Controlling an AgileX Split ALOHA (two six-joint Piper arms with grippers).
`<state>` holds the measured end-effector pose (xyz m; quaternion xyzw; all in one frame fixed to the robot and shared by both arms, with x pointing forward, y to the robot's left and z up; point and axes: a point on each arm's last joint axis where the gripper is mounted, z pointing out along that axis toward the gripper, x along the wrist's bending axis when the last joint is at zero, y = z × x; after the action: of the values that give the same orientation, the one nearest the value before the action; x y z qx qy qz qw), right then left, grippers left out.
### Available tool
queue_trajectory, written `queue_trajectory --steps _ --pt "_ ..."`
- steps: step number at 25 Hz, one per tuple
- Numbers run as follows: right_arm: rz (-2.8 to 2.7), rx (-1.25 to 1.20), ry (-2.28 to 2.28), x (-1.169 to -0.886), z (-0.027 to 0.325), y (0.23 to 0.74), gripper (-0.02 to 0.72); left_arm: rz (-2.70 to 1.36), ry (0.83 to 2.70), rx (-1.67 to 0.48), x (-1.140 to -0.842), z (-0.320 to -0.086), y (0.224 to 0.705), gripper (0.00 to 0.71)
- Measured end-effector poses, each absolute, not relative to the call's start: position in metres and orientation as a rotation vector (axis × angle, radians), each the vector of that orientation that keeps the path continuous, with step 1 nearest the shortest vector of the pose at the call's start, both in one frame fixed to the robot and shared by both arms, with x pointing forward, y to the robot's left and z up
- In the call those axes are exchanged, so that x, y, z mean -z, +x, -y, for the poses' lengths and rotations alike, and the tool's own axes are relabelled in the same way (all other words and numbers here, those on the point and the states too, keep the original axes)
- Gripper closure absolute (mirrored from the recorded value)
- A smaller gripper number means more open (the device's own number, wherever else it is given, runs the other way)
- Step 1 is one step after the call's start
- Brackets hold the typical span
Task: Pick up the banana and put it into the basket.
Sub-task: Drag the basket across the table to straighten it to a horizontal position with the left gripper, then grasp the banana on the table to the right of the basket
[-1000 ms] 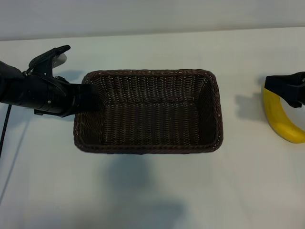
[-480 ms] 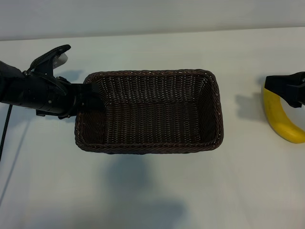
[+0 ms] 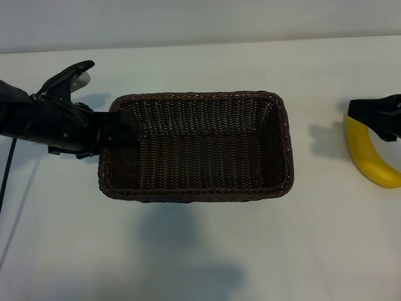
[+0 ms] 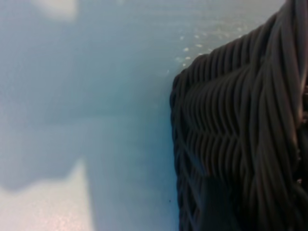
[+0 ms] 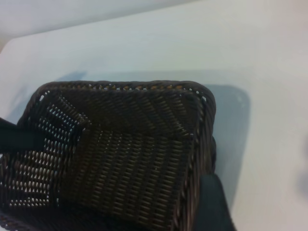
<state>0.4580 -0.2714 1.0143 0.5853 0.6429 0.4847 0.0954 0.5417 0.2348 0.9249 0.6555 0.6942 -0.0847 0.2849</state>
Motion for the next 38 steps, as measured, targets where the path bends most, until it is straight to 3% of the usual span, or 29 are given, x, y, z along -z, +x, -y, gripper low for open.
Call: queue_trajectory --steps 8,18,28,38 --pt "-1.903 -1.436 1.736 -1.014 0.272 0.458 0.216 -1.907 1.729 0.246 -0.924 -0.255 0.541 0.231" --pt "-1.89 -1.434 1.742 -1.014 0.272 0.459 0.216 -1.893 1.743 0.237 -0.925 -0.257 0.541 0.231" --pt "-1.886 -1.43 1.743 -1.014 0.273 0.459 0.216 -1.765 1.706 0.117 -0.978 -0.256 0.53 0.231" --pt "-1.886 -1.43 1.743 -1.014 0.273 0.459 0.216 -1.876 1.877 0.094 -0.977 -0.267 0.516 0.231"
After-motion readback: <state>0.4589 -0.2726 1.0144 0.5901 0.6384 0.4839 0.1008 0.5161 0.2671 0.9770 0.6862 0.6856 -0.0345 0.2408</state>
